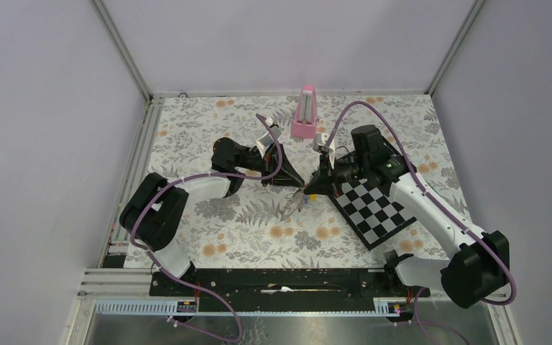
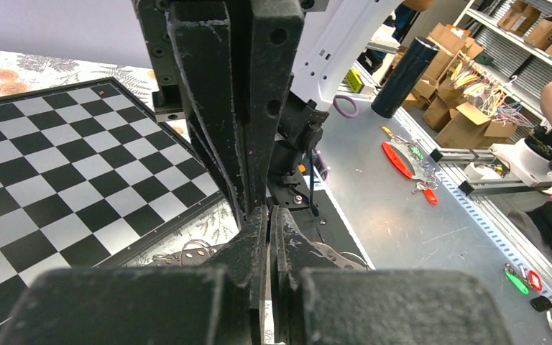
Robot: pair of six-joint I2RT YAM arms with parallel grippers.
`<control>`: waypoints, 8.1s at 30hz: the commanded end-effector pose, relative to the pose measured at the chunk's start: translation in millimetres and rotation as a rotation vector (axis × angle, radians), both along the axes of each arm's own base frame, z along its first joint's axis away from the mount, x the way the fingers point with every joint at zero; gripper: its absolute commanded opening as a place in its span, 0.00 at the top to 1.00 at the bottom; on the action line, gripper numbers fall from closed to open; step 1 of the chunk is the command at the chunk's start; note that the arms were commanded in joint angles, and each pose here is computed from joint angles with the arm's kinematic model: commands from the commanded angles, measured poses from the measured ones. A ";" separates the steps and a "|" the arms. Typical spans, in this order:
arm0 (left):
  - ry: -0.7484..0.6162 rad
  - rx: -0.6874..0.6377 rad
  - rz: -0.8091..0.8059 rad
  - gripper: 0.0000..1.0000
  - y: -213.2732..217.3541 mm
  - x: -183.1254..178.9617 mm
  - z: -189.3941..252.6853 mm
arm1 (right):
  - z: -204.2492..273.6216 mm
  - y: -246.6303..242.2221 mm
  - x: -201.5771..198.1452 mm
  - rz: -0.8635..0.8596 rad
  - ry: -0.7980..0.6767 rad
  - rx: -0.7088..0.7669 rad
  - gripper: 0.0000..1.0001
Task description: Put the keys on the keyring
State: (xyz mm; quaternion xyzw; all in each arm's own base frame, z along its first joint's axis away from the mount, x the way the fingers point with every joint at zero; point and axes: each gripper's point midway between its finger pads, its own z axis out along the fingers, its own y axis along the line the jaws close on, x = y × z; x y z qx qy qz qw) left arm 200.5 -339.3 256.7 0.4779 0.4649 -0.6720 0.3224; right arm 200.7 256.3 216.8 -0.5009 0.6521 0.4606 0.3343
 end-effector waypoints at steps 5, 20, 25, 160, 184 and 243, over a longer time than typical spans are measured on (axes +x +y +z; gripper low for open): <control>-0.100 -0.094 -0.003 1.00 3.4 -10.1 27.4 | 3.2 3.3 2.5 0.003 -0.003 0.023 0.78; -0.064 -0.095 0.086 1.00 5.5 -4.6 24.7 | 39.8 -14.1 6.2 -0.037 -0.184 -0.009 0.62; -0.056 -0.097 0.096 1.00 4.6 -2.5 24.9 | 39.0 -7.3 6.2 -0.023 -0.139 0.025 0.60; 0.042 -0.156 0.172 1.00 3.5 -2.4 37.6 | 56.5 -0.7 7.1 -0.013 -0.108 0.022 0.62; 0.041 -0.157 0.169 1.00 3.9 -3.0 36.6 | 46.9 1.1 2.9 0.001 -0.068 0.033 0.76; -0.173 0.071 0.097 0.80 -14.8 4.7 -1.2 | 16.9 -7.4 6.9 -0.029 -0.104 -0.282 1.00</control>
